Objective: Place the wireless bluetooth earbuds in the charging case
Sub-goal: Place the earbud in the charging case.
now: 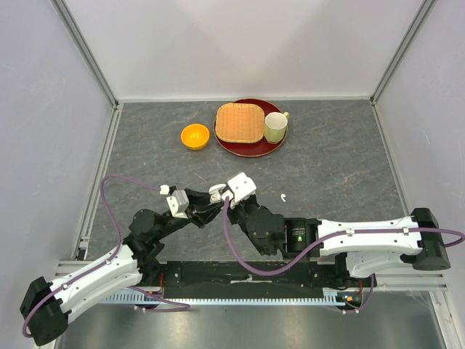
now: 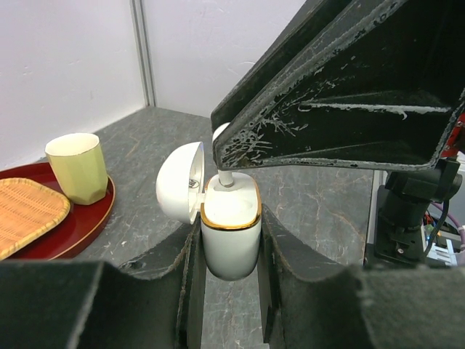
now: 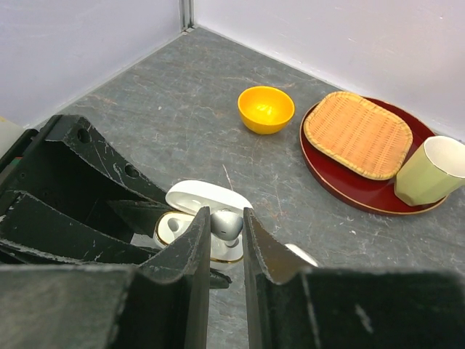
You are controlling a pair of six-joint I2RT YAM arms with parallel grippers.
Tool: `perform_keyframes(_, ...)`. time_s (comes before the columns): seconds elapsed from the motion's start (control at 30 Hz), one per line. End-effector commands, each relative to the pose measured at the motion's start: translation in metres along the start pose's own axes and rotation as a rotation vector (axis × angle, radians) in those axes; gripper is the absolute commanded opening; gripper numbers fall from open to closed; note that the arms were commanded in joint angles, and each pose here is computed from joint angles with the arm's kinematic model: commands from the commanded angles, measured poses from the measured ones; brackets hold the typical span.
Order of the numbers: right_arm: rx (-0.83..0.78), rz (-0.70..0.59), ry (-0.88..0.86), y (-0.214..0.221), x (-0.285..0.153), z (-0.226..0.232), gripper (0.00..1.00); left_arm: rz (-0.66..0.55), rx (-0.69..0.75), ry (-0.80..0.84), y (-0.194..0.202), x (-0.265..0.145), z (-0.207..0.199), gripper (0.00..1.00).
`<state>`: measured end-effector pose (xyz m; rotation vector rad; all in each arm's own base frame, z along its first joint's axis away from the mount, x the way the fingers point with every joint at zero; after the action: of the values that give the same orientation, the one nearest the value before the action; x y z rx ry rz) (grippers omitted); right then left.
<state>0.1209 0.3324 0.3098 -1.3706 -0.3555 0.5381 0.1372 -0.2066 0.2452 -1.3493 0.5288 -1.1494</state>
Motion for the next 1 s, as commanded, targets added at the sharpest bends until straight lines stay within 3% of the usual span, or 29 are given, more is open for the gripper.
perform_keyframes(0.0,-0.048,0.094,-0.086,0.02,0.0,0.016,0.0,-0.167,0.09,0.004,-0.041,0.005,0.005,0.02)
perform_keyframes(0.97,-0.051,0.137,-0.076,0.016,-0.005,0.009,0.0,-0.174,0.089,-0.033,-0.044,0.005,0.01,0.02)
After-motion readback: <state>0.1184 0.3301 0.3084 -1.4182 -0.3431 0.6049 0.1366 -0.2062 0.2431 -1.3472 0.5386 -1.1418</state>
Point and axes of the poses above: each gripper's point midway between its finger pads, its own x axis out along the fingers, its own z axis along the line the jaws close on, y = z × x, the point moved 5 cm from there along -x, back along the fingers, and after that the axes turned 13 degrees about x, right-handed, at the moved point
